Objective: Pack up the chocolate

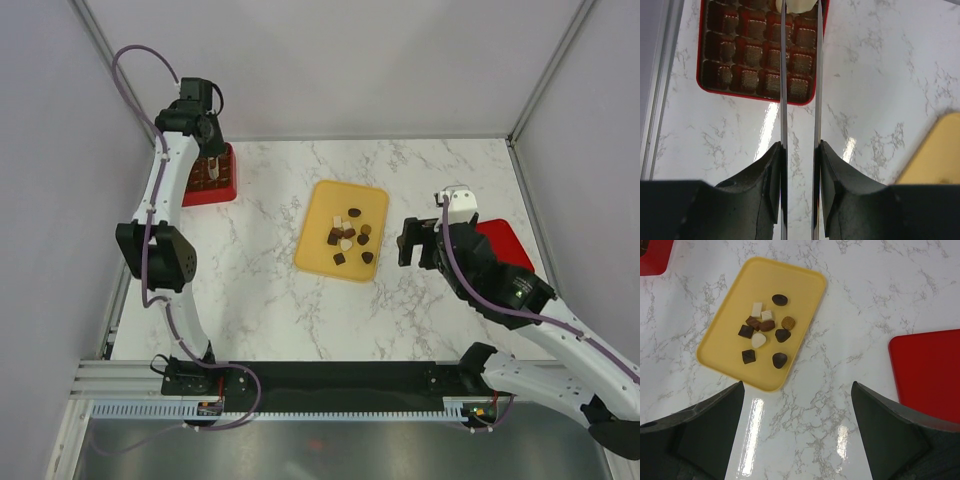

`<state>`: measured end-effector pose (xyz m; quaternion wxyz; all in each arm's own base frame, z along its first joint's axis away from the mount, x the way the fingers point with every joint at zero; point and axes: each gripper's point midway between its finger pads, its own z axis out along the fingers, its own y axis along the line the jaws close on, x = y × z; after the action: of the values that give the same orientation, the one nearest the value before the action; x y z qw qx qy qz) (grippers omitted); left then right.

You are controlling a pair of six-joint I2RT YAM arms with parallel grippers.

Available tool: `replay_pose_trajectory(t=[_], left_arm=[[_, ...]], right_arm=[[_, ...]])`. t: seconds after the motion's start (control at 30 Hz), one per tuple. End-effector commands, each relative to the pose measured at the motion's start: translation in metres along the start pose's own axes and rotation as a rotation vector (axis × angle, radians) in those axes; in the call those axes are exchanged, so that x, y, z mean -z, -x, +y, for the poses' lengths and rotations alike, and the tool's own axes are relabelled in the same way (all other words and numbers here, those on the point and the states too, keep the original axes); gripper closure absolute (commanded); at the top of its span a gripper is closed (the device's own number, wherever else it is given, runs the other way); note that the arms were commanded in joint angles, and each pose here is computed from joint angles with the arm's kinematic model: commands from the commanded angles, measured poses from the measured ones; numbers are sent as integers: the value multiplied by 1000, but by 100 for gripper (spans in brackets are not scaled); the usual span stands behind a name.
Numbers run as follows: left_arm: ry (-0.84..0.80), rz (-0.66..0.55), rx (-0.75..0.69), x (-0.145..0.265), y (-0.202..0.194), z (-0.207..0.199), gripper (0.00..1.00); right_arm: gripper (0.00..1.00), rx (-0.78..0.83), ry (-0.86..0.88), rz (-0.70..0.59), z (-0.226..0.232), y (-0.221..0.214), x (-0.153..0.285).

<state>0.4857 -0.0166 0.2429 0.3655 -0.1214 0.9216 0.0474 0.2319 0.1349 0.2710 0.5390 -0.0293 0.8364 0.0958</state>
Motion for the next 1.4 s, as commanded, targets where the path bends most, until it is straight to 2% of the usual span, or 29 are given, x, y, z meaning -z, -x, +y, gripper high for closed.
replay_pose_trajectory(t=[0.0,0.27,0.8,1.1,1.37], left_arm=[[36,-32,57,-22,23,19,65],[110,-37,128,-68,31,58,65],[136,17,73,-125,12,71,60],[121,40,50,-129,4,69,54],[69,9,47,-105,15,61,50]], right_arm=[[4,-8,18,-27,7,7,-5],[4,16,-1,-26,7,6,-12],[3,38,-32,-10,9,0,-25],[3,46,-41,-6,8,-3,-28],[3,38,-40,-16,7,0,-26]])
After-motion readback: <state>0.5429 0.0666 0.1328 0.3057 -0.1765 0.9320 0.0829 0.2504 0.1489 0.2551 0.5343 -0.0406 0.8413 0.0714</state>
